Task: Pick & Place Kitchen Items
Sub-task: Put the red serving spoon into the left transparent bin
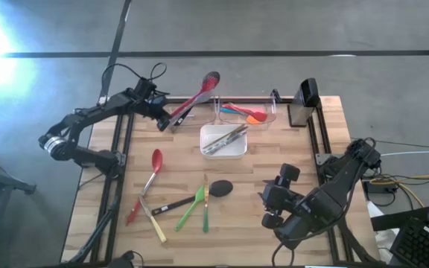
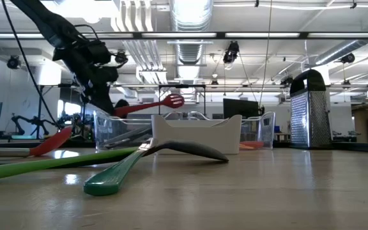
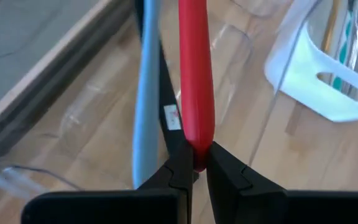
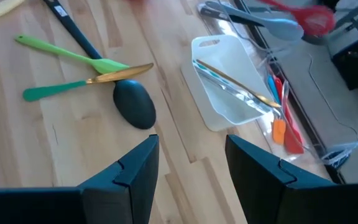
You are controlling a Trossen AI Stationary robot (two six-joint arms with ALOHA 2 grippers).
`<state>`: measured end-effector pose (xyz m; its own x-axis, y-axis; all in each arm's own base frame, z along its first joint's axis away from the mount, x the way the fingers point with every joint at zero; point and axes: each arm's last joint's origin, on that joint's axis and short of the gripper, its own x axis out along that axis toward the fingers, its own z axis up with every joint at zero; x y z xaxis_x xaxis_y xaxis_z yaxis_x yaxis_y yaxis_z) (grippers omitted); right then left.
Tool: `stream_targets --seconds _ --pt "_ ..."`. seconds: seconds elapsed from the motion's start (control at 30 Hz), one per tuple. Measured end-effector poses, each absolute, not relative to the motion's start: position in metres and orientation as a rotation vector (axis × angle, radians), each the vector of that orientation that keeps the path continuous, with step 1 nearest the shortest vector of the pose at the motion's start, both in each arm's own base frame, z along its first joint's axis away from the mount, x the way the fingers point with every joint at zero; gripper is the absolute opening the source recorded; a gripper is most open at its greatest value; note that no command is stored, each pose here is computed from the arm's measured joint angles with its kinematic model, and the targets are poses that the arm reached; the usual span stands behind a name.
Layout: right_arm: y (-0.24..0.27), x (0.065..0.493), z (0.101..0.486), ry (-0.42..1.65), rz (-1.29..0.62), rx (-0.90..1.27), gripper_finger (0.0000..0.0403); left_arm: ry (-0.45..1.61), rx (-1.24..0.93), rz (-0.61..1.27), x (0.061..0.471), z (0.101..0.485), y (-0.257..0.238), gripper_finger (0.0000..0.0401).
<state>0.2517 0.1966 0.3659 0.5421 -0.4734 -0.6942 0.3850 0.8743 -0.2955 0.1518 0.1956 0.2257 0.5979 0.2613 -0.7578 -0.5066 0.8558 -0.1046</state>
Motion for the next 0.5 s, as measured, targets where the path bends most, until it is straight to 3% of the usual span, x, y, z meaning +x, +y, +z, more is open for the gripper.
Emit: stream_targets --seconds 0.5 --pt "0.1905 0.2477 0.3571 0.863 -0.551 -0.074 0.0178 0.854 -0.359 0.569 0.1449 0.2159 0.1948 0.0028"
